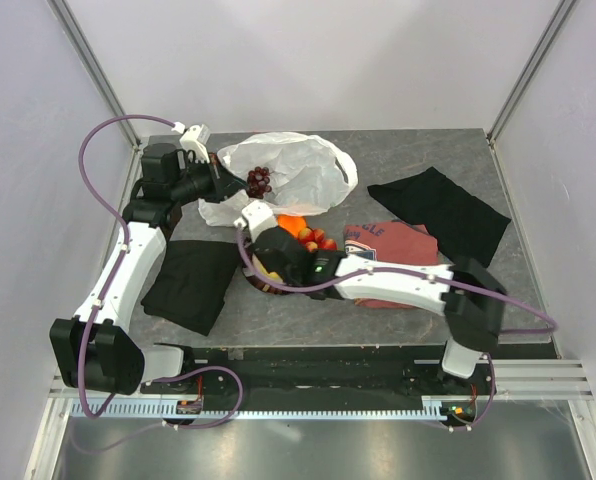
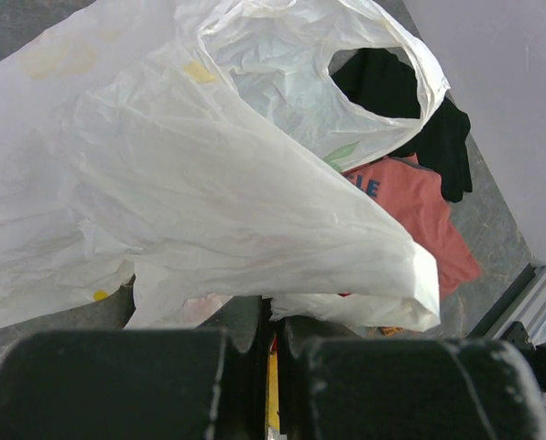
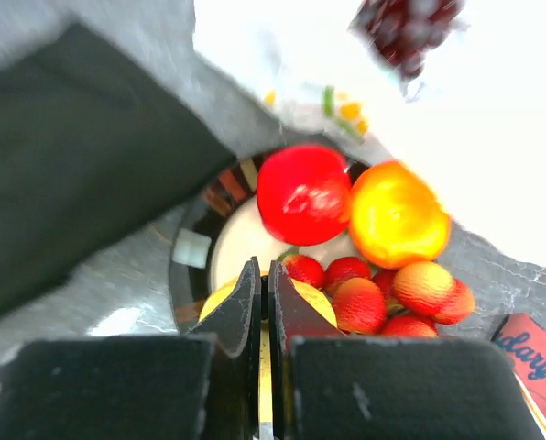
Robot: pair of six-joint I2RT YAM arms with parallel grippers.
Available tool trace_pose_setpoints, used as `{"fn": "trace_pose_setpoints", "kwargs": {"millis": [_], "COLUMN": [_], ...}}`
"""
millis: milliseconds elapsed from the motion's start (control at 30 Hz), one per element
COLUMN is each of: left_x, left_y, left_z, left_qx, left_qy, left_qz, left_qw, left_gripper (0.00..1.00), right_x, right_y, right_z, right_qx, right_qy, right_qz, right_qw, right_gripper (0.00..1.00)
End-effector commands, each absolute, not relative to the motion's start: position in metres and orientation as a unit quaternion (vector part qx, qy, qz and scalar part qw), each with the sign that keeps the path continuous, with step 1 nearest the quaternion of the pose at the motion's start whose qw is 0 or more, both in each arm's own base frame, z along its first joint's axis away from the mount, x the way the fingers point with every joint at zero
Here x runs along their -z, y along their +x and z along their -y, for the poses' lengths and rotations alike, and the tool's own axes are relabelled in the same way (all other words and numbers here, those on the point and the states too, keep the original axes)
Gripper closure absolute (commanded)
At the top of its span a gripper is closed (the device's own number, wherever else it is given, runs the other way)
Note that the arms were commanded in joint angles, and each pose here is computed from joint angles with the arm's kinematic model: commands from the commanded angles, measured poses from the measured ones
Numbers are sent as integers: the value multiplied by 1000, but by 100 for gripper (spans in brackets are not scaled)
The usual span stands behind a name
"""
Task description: Place the fruits into the plastic bag
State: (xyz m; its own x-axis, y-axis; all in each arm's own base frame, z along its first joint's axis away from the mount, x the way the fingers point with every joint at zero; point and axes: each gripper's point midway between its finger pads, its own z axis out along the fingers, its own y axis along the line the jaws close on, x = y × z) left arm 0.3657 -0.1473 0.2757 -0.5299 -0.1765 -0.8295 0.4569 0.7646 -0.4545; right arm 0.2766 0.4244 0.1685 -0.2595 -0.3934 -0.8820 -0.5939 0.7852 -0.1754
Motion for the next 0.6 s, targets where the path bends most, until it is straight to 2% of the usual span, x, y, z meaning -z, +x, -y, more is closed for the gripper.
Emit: {"fn": "trace_pose_setpoints", "kwargs": {"millis": [0,233,567], "left_x": [-285,-284,-283], "left_y": [367,367,367], "left_z": [149,149,149], "left_qx": [346,346,347], "left_qy": [82,81,81], "left_qz": [-803,-803,-804], "left_qw": [479,478,476], "left_gripper": [99,98,99], "right_x": [-234,-255,-262], "right_y": [278,278,298], "right_z": [-420,-400,-363], "right_qx": [-224,-284,-292], "right_qy": [-227,-198,-154], "right_qz": [-763,-752,-755], "right_qw": [563,562,567], "right_gripper": [100,100,100]}}
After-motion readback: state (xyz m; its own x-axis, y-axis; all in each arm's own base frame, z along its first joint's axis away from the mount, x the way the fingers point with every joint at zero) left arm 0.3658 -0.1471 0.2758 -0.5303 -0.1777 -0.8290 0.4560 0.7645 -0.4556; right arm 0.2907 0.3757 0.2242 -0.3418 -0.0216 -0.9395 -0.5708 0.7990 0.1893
